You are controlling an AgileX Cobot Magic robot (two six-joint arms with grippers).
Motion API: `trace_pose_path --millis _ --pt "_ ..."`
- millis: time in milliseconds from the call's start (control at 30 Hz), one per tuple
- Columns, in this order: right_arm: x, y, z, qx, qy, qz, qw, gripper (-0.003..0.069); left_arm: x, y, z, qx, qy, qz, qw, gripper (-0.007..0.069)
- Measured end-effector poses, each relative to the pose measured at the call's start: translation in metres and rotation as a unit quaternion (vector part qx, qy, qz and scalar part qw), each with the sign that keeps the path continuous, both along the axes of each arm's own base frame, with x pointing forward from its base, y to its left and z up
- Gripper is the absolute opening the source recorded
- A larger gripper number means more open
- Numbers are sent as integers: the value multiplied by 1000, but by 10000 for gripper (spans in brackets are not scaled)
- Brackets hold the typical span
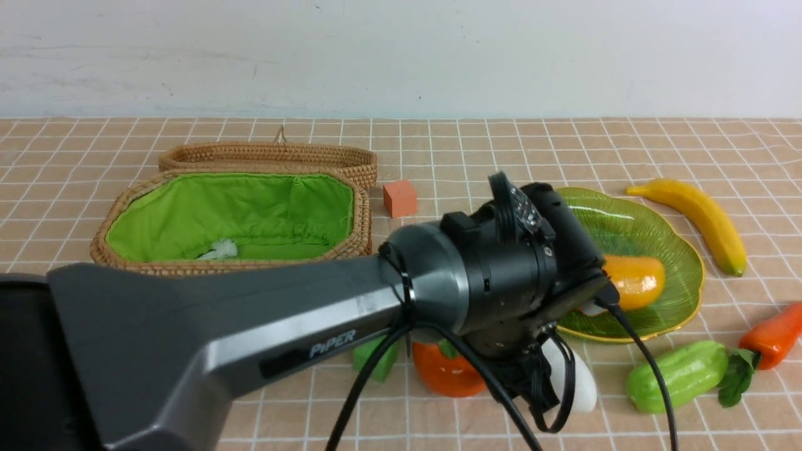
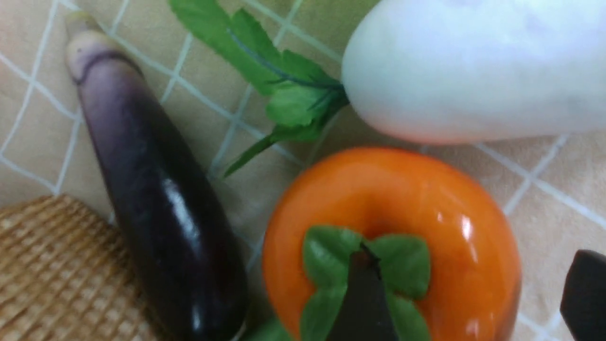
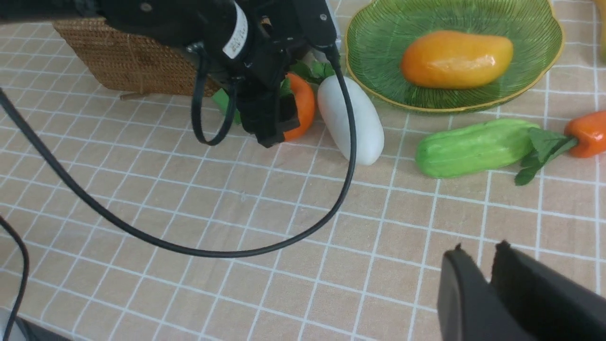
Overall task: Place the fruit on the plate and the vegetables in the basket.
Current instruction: Grab a tomato with your left arm and place it on the plate on the right.
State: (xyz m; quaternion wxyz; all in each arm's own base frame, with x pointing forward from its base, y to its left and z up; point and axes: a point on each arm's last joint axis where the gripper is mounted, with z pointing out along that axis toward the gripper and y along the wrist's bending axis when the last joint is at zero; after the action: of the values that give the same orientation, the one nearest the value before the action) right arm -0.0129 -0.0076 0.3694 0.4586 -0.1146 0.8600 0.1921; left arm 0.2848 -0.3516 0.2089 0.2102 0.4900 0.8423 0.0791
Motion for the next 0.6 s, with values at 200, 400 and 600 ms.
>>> trace_pose_path --millis 200,400,600 --pt "0 0 0 2 1 2 1000 103 11 -2 -23 34 -33 -1 999 594" --pt "0 0 0 2 1 2 1000 99 15 1 -27 56 -52 11 997 596" --pt "-1 1 0 3 1 3 1000 99 17 3 -27 66 -63 18 996 591"
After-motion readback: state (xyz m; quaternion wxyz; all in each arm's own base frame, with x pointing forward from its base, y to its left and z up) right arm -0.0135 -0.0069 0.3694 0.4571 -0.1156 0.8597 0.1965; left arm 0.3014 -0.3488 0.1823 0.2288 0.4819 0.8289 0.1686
